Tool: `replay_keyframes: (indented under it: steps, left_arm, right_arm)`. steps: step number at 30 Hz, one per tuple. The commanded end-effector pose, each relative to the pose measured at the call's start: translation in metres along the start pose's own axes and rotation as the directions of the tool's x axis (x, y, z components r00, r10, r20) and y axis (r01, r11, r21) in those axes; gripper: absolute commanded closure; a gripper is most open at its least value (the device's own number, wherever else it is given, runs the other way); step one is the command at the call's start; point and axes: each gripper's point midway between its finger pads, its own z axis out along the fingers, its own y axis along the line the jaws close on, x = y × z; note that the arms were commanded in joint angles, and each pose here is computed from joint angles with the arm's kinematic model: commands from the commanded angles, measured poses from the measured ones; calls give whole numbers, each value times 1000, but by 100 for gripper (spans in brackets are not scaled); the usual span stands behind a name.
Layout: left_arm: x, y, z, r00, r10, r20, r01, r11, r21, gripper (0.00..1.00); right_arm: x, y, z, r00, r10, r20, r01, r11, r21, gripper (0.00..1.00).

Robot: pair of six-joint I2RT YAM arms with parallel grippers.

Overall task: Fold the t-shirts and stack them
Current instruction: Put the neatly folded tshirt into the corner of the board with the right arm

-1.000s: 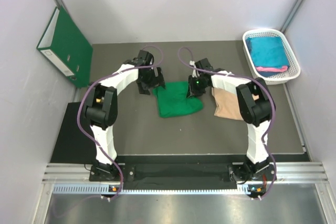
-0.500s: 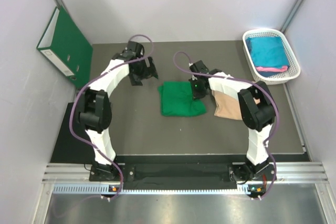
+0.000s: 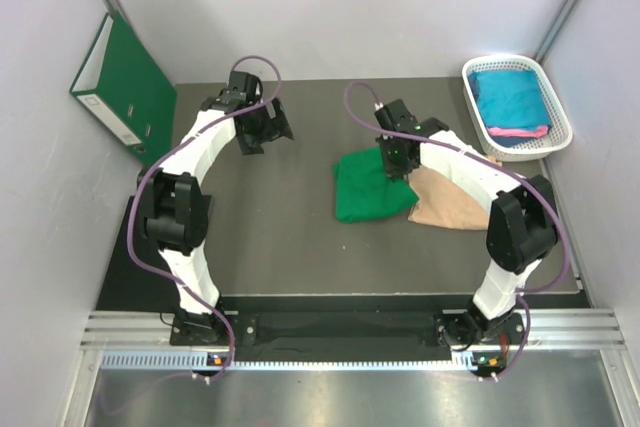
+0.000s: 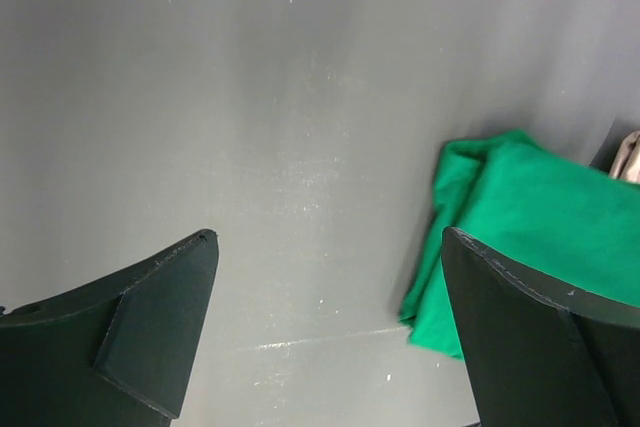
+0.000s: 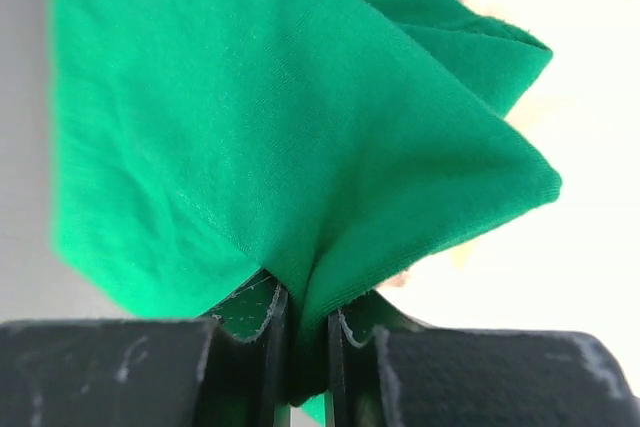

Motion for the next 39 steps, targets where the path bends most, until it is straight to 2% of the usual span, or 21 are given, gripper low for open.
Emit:
replay_keyframes:
  steps: [1,9,16,21,25,28,37,39]
  left_arm:
    - [2,-4,6,1000,-9,-7,9,1000,27,3]
    - [5,-4,11,1000,-19,-22,20,999,32,3]
    - [8,-4,18,999,-28,-39,30,999,30,3]
    - [6,-9,21,999,-23,-38,24,999,35,2]
    - [6,-13,23,999,-15,-45,17,999,40,2]
    - [7,-14,22,999,-8,-51,9,999,36,2]
    - [11,-12,23,998,-6,-59,8,1000,29,2]
    - [14,-11,24,998,-6,-67,8,1000,30,2]
  right_arm:
    - [-44,-20,-45,989,14,145,-21,999,44,100]
    - [-17,-93,-47,978,178,110,-192,972,133,100]
    - [10,-175,-71,950,259,172,-299,912,280,100]
    - [59,-224,-44,914,394,95,-401,841,363,100]
    - [88,-237,-18,910,415,-1,-369,809,458,100]
    - [91,-244,-12,897,442,-13,-380,786,488,100]
    - [73,-256,-4,890,454,40,-411,761,501,99]
    - [72,-257,-1,891,451,43,-409,760,505,95]
